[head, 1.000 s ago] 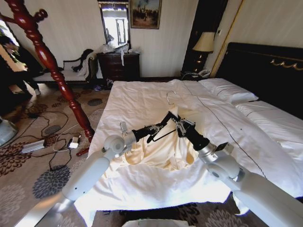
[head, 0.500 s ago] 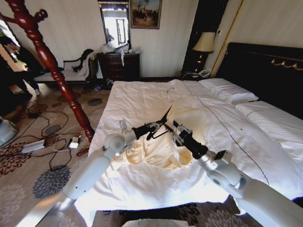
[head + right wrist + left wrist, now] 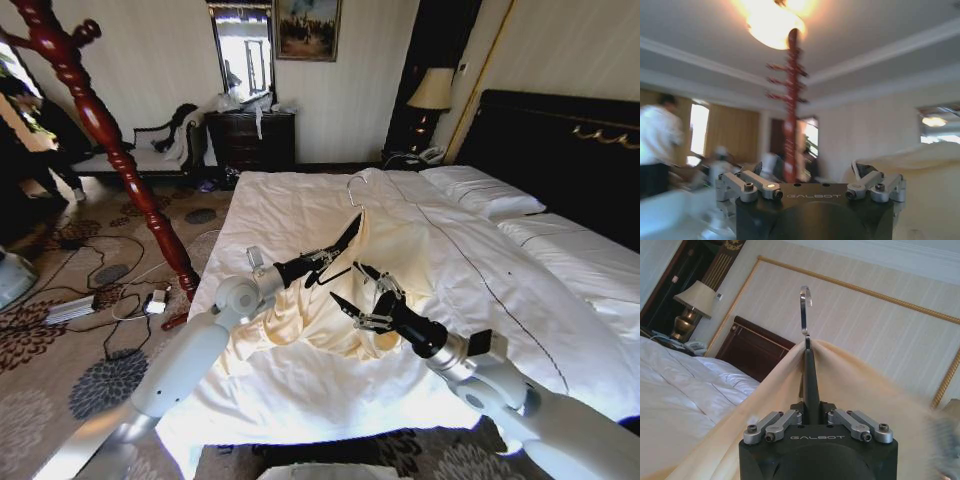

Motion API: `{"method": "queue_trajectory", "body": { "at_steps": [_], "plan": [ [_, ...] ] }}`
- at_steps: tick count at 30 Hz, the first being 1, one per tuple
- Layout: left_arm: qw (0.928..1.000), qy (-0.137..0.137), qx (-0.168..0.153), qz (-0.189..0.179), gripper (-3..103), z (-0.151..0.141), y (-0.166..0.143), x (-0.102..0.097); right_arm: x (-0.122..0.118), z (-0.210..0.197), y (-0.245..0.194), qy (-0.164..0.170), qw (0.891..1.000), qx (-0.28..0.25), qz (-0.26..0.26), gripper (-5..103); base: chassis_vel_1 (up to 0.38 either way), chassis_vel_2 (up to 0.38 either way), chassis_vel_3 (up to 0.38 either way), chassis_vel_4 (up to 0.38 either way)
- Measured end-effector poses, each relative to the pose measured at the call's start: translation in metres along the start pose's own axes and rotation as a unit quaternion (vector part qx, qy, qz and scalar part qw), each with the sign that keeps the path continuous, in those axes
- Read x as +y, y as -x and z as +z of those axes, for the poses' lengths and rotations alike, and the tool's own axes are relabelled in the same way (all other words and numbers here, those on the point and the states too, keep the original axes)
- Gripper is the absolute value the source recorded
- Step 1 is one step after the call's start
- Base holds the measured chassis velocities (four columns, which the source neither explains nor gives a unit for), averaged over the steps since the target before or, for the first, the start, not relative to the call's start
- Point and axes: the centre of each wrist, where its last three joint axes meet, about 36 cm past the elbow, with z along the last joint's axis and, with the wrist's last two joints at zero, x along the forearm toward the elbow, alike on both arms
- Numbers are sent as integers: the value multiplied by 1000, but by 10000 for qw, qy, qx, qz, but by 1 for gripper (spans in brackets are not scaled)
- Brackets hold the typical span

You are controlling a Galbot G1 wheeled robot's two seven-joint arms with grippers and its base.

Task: Pick up the clothes from the bed and hang them on the clothes hanger.

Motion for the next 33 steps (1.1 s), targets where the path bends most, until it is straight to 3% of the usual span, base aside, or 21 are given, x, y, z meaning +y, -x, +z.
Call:
{"method": "queue_trajectory", "body": {
  "at_steps": [1, 2, 5, 6, 8, 11, 14, 16, 17, 18, 20, 21, 22, 24, 25, 27, 28, 31, 33],
  "plan": [
    [10000, -22, 14, 23, 16, 3, 1, -2, -2, -1, 3, 26, 9982, 170, 576, 100, 0, 0, 0, 0],
    [10000, -35, 28, 33, 16, 4, 1, -4, -4, -2, 5, 79, 9963, 206, 831, 100, 0, 0, 0, 0],
    [9999, -54, 75, 55, 16, 10, 2, -7, -7, -7, 11, 294, 9911, 205, 1281, 100, 0, 0, 0, 0],
    [9999, -59, 128, 56, 16, 14, 2, -8, -7, -15, 17, 563, 9869, 109, 1505, 100, 0, 0, 0, 0],
    [9998, -45, 161, 51, 16, 18, 1, -9, -4, -28, 27, 935, 9820, -110, 1641, 100, 0, 0, 0, 0],
    [9998, -26, 165, 50, 16, 17, 0, -10, -1, -39, 33, 1178, 9785, -292, 1667, 100, 0, 0, 0, 0],
    [9999, 7, 163, 31, 16, 14, -2, -10, -2, -42, 32, 950, 9803, -305, 1704, 100, 0, 0, 0, 0],
    [9999, 38, 163, 3, 16, 12, -5, -9, -9, -41, 27, 304, 9842, -215, 1729, 100, 0, 0, 0, 0],
    [9998, 74, 171, -25, 16, 9, -8, -9, -16, -40, 22, -262, 9848, -113, 1714, 100, 0, 0, 0, 0],
    [9998, 95, 175, -45, 16, 8, -10, -8, -17, -42, 19, -426, 9835, -62, 1757, 100, 0, 0, 0, 0],
    [9998, 112, 175, -63, 16, 7, -13, -8, -12, -44, 17, -420, 9824, 22, 1819, 100, 0, 0, 0, 0],
    [9997, 123, 170, -82, 16, 6, -15, -8, -7, -46, 16, -348, 9823, 80, 1840, 100, 0, 0, 0, 0],
    [9997, 140, 140, -119, 16, 3, -19, -6, 12, -50, 14, -55, 9827, 294, 1825, 100, 0, 0, 0, 0],
    [9997, 151, 115, -136, 16, 1, -22, -6, 21, -52, 14, 117, 9811, 465, 1873, 100, 0, 0, 0, 0],
    [9997, 167, 65, -154, 16, -3, -24, -6, 31, -51, 12, 415, 9744, 842, 2041, 100, 0, 0, 0, 0],
    [9997, 185, -10, -146, 16, -7, -23, -6, 40, -45, 10, 1250, 9431, 1773, 2521, 100, 0, 0, 0, 0],
    [9997, 185, -10, -146, 16, -7, -23, -6, 40, -45, 10, 1250, 9431, 1773, 2521, 100, 0, 0, 0, 0],
    [9998, 161, -85, -109, 16, -8, -19, -6, 45, -39, 10, 2011, 9126, 2372, 2653, 100, 0, 0, 0, 0],
    [9998, 158, -95, -97, 16, -7, -18, -6, 46, -38, 10, 2207, 9089, 2422, 2580, 100, 0, 0, 0, 0]
  ]
}}
